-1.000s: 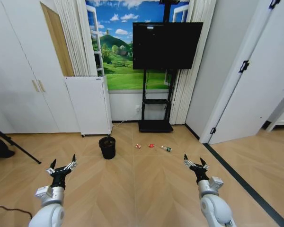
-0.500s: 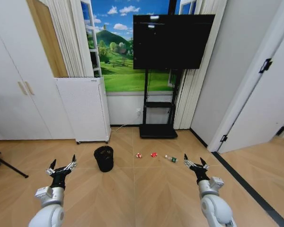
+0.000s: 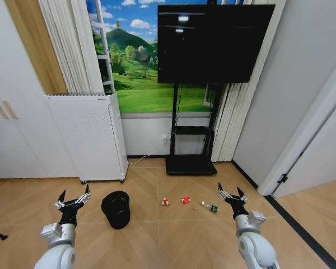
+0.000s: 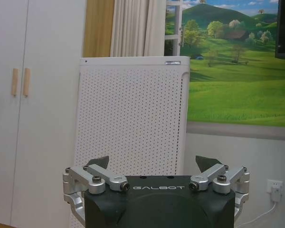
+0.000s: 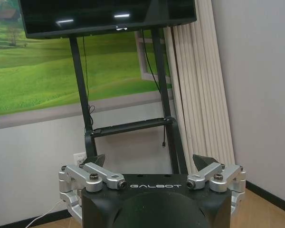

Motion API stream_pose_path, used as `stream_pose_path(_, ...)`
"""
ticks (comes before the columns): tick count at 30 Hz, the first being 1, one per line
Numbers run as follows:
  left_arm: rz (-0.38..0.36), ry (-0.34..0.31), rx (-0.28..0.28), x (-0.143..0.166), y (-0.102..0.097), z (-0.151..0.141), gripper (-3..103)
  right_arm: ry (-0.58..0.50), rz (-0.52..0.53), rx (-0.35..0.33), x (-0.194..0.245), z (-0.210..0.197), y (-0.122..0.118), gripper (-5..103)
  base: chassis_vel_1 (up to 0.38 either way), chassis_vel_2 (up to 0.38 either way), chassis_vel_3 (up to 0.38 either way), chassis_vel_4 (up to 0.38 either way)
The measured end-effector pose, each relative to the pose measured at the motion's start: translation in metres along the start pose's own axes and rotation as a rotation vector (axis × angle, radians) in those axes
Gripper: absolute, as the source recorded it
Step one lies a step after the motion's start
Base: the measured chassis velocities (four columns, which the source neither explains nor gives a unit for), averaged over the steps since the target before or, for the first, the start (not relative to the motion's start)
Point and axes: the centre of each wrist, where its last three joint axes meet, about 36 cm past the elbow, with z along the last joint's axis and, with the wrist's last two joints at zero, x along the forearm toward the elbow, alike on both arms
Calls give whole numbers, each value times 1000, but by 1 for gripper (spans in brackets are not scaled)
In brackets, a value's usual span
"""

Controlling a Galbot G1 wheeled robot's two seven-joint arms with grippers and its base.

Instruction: Pick up the trash bin and place the garbage on the floor into it.

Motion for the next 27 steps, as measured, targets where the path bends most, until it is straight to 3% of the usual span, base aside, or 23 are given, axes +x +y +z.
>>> stream_pose_path(15,-1,5,-4,-1,-1,3,99,-33,31,6,-4,5,3,100,-337,338,339,-330)
stream_pose_path(27,0,3,-6,0,-1,3,99,-45,35,23,-3,6,2,100,-32,25,-2,6)
